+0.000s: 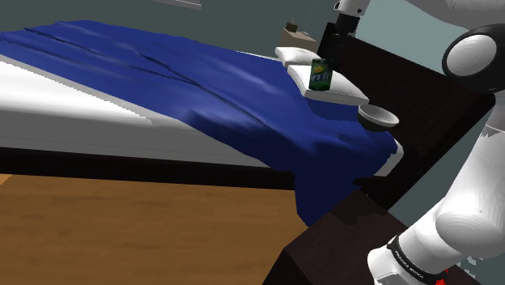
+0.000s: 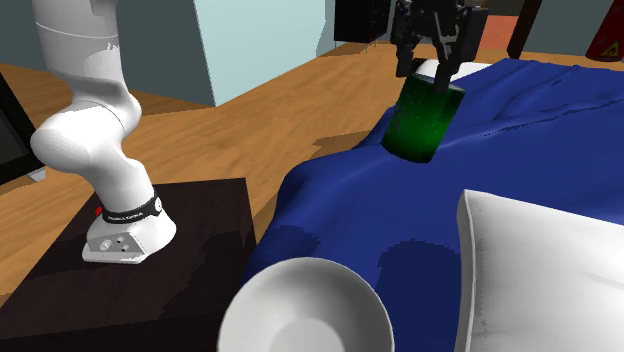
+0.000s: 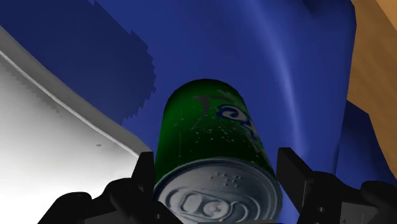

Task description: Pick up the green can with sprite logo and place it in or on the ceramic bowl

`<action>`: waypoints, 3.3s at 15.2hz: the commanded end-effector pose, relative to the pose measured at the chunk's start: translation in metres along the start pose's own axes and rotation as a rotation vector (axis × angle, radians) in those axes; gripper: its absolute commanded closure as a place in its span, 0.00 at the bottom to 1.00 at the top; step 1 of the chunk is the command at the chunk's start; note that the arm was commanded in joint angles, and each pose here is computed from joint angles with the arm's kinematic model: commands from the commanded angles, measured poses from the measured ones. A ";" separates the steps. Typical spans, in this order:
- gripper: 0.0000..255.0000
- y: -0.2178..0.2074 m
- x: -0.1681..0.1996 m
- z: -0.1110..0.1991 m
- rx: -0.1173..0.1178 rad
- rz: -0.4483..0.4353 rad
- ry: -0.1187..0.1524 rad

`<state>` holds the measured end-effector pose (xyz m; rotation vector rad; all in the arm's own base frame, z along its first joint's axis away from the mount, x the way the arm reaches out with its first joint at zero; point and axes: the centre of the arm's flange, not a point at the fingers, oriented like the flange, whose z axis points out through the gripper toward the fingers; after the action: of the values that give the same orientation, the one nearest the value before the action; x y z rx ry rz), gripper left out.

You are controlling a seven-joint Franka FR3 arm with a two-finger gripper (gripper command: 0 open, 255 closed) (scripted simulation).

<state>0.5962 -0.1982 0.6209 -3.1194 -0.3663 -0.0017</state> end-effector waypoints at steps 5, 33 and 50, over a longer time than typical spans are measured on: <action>1.00 0.037 -0.054 -0.017 0.000 0.000 0.001; 1.00 0.193 -0.284 -0.032 0.000 0.000 0.001; 1.00 0.193 -0.284 0.058 0.000 0.000 0.001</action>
<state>0.3652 -0.4524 0.5678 -3.1185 -0.3663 -0.0011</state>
